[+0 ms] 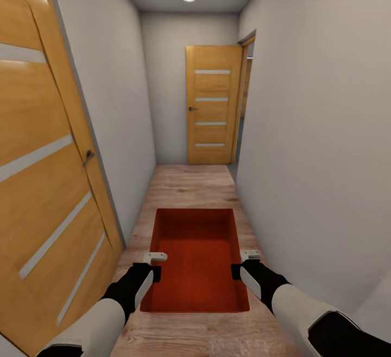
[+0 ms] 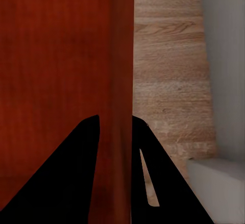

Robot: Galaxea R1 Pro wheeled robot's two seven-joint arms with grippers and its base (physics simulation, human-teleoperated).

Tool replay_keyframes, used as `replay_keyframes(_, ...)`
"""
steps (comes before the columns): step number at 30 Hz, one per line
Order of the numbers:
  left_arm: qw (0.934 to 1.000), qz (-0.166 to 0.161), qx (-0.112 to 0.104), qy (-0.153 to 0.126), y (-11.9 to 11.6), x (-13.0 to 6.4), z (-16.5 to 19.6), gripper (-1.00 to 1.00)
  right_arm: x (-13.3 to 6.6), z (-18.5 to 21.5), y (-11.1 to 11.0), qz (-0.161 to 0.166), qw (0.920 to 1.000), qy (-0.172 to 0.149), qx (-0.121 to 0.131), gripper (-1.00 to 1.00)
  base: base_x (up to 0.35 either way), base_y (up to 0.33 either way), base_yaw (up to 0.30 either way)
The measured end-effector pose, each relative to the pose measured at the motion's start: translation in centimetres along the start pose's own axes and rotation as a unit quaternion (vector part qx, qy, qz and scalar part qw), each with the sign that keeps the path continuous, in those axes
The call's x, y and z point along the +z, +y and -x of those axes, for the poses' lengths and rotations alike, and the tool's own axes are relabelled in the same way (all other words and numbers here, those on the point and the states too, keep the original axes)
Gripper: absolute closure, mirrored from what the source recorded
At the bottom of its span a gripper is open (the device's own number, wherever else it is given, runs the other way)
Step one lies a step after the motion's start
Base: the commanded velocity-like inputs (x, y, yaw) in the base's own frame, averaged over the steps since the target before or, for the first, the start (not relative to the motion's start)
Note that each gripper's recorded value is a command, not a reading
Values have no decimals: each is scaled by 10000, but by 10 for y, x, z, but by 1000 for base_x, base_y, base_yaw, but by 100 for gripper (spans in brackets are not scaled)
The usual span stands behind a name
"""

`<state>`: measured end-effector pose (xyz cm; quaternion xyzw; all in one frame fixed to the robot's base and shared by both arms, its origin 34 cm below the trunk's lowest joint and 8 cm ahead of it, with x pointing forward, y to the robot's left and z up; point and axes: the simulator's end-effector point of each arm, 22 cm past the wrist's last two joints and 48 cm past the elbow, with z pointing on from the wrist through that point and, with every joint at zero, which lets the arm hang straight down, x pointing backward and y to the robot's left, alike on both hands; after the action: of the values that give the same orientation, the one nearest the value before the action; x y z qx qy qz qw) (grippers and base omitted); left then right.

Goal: Move the two storage containers from the living room to the garage. In the garage, place one container on the floor and stack the other container on top of it (either order is fine).

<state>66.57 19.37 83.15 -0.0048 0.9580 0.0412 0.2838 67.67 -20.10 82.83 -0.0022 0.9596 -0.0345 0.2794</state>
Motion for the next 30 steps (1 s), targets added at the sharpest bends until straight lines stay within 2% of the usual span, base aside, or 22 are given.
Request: replay_keyframes(30, 10000, 0, -2, -5, 0, 0, 0, 100, 0, 0, 0, 0, 10000, -5, -1, 100, 321, 0, 0)
